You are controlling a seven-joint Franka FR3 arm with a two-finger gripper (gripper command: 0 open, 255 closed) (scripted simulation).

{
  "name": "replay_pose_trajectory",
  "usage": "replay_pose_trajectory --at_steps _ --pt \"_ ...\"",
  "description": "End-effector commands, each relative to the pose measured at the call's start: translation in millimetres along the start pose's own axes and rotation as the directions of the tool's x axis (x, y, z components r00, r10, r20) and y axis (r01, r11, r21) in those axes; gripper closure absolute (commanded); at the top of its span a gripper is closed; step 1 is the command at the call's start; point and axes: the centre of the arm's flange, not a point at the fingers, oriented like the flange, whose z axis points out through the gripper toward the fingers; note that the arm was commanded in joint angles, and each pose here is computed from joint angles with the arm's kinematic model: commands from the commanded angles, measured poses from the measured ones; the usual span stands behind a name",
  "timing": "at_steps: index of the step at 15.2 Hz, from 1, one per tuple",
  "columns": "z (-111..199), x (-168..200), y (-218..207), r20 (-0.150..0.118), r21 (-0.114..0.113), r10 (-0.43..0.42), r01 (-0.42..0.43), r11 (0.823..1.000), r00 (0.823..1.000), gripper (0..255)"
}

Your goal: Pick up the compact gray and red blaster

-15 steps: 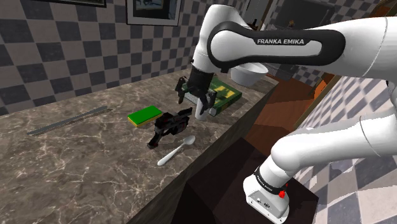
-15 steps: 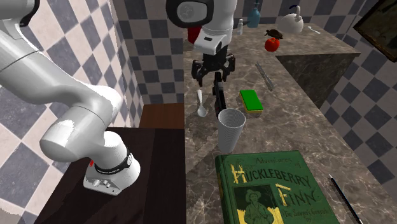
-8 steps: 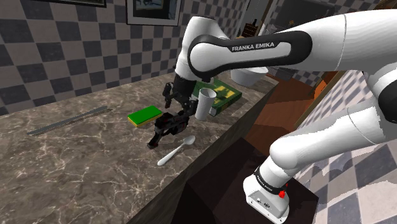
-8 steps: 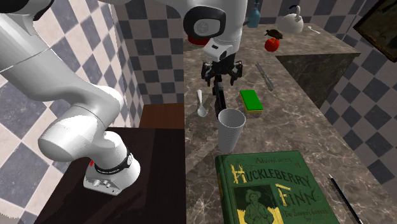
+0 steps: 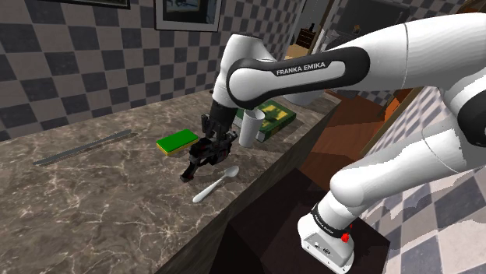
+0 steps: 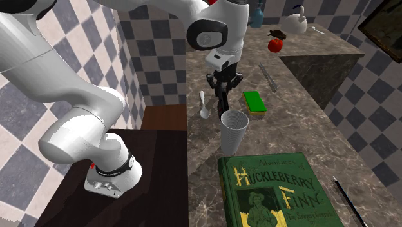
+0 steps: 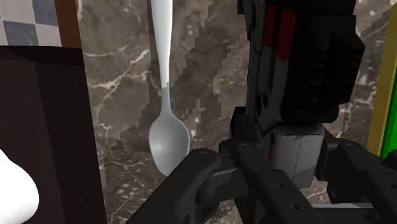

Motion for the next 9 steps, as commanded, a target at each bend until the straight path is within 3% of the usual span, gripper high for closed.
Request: replay_pose_trajectory --at_steps 1,9 --pt "0.5 0.1 -0.2 0.000 0.000 0.000 0.000 1.000 1.000 255" --pt "-4.9 -0.9 0.1 0.000 0.000 0.000 0.000 1.000 1.000 255"
